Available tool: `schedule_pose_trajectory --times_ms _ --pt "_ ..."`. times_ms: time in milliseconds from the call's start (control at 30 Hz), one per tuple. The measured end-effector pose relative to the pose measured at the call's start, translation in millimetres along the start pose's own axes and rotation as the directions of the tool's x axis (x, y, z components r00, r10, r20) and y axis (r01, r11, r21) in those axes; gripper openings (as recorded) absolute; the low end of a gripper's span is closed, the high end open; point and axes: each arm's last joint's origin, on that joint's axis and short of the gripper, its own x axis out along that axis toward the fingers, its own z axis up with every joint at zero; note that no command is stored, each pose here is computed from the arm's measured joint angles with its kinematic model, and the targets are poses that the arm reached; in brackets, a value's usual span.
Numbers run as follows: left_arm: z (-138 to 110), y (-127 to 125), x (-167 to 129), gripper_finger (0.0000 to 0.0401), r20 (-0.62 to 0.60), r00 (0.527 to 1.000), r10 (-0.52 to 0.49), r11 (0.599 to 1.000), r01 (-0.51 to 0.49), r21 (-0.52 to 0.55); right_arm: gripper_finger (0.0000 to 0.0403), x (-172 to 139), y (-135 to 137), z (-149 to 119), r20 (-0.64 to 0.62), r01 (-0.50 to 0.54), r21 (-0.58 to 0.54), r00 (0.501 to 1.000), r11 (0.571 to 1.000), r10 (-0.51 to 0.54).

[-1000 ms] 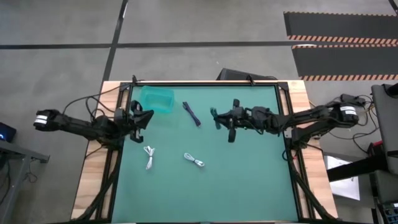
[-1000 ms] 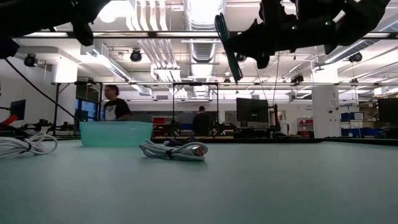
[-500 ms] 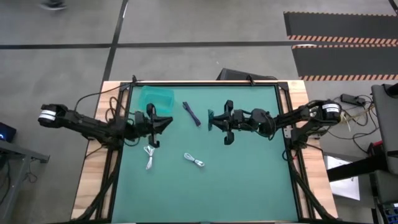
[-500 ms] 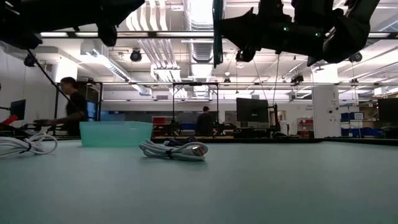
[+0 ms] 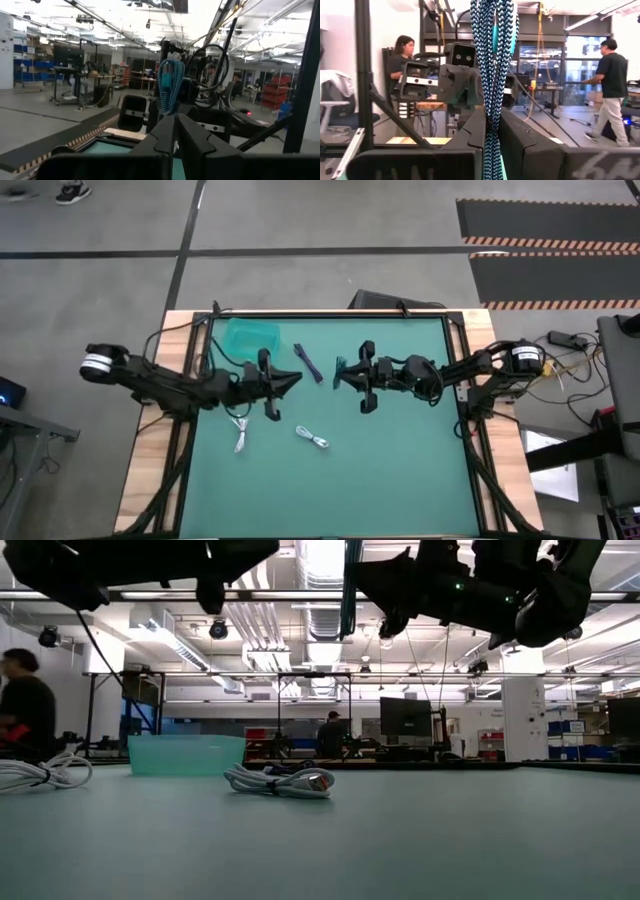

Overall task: Pick and place USB-C Cables
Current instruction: Put the blue charger cable into the blue bin

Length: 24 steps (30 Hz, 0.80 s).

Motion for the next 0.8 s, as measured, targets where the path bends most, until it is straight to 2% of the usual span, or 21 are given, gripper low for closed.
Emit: schedule_pose_trajectory --times_ms 100,200,467,600,800 --pt "-4.7 -2.6 8.7 0.0008 -0.017 1.0 0.001 1.0 -0.001 0.006 0.0022 0.0 0.6 -0.4 -0.005 -0.017 -0.001 1.0 1.0 0.017" --pt "-7.7 -5.8 17.1 0.0028 -0.026 0.999 -0.02 1.0 0.021 0.018 0.0022 0.0 1.6 -1.5 -0.015 -0.051 -0.007 0.999 0.999 0.051" --pt "-10.0 -11.3 33.7 0.0138 -0.027 0.999 -0.027 0.999 0.028 0.035 0.0022 -0.1 1.7 -5.1 -0.052 -0.054 -0.008 0.997 0.999 0.054" --pt "-11.2 -13.8 41.8 0.0178 -0.026 0.999 -0.027 0.999 0.028 0.036 0.0022 -0.1 1.7 -6.5 -0.068 -0.054 -0.013 0.996 0.998 0.053" --pt "-17.6 -17.7 57.3 0.0196 -0.035 0.999 -0.023 0.997 0.026 0.071 0.0022 -0.1 1.6 -7.4 -0.077 -0.052 -0.018 0.996 0.998 0.051"
